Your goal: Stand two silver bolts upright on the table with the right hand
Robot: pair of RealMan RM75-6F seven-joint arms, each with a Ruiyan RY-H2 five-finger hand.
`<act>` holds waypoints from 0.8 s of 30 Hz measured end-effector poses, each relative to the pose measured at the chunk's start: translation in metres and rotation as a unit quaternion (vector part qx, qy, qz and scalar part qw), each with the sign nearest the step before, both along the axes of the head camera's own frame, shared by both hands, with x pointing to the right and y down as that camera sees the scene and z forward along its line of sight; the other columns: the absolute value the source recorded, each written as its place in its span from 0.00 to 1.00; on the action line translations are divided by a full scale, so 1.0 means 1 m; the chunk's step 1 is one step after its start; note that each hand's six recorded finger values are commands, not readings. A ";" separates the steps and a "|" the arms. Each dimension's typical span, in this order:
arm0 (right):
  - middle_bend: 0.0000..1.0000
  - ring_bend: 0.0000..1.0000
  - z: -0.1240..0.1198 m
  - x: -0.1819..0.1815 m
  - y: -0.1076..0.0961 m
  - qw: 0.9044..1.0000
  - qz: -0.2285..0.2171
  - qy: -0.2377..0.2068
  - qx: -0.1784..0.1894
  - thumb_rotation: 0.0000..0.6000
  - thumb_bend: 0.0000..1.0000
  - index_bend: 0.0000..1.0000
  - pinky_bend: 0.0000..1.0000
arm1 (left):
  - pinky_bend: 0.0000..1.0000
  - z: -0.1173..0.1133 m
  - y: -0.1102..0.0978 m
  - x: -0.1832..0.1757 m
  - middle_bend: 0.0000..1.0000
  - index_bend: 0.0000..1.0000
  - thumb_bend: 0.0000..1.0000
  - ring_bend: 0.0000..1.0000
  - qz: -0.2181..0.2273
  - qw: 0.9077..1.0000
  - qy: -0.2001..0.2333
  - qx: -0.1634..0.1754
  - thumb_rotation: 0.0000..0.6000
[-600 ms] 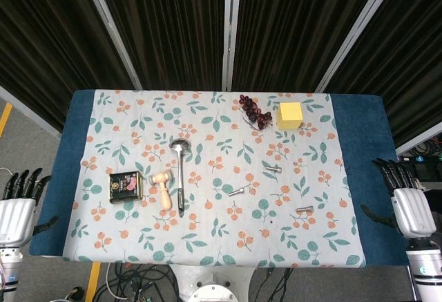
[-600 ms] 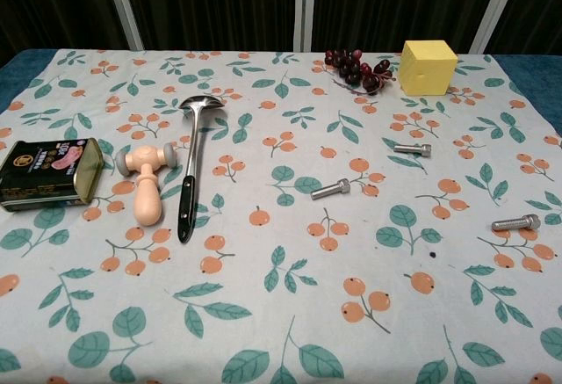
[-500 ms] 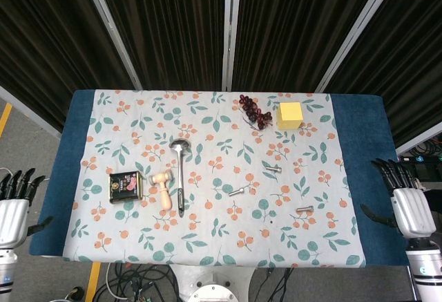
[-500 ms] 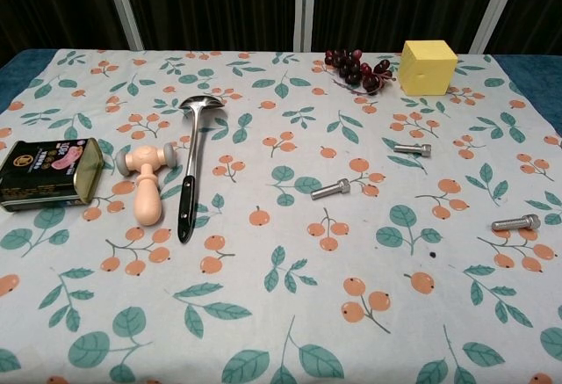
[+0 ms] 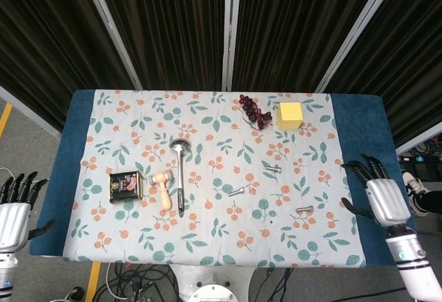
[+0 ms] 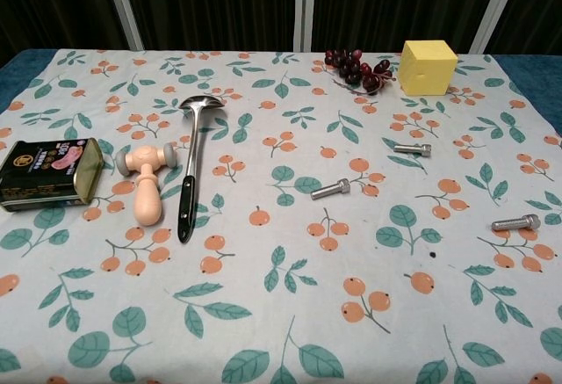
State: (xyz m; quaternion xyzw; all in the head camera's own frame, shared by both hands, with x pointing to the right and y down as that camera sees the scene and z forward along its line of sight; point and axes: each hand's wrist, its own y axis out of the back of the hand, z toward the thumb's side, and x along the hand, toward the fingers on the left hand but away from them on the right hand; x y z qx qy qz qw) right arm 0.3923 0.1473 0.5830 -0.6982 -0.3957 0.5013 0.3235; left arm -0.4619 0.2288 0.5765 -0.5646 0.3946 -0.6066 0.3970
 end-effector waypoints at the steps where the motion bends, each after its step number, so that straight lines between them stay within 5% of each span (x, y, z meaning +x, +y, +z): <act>1: 0.21 0.00 0.007 -0.010 -0.007 1.000 -0.012 0.004 -0.006 1.00 0.21 0.30 0.00 | 0.00 0.001 0.000 0.000 0.06 0.17 0.00 0.01 0.000 1.000 0.002 -0.001 1.00; 10: 0.21 0.00 0.081 -0.094 -0.049 0.994 -0.077 0.057 -0.055 1.00 0.20 0.37 0.00 | 0.00 0.007 0.002 -0.001 0.06 0.17 0.00 0.01 -0.004 1.000 0.012 -0.008 1.00; 16: 0.20 0.00 0.128 -0.133 -0.060 0.991 -0.082 0.083 -0.069 1.00 0.20 0.43 0.00 | 0.00 0.012 0.001 -0.004 0.06 0.17 0.00 0.01 -0.007 1.000 0.016 -0.014 1.00; 24: 0.20 0.00 0.163 -0.163 -0.064 0.985 -0.098 0.122 -0.070 1.00 0.23 0.45 0.00 | 0.00 0.016 0.002 -0.005 0.06 0.17 0.00 0.01 -0.010 1.000 0.020 -0.018 1.00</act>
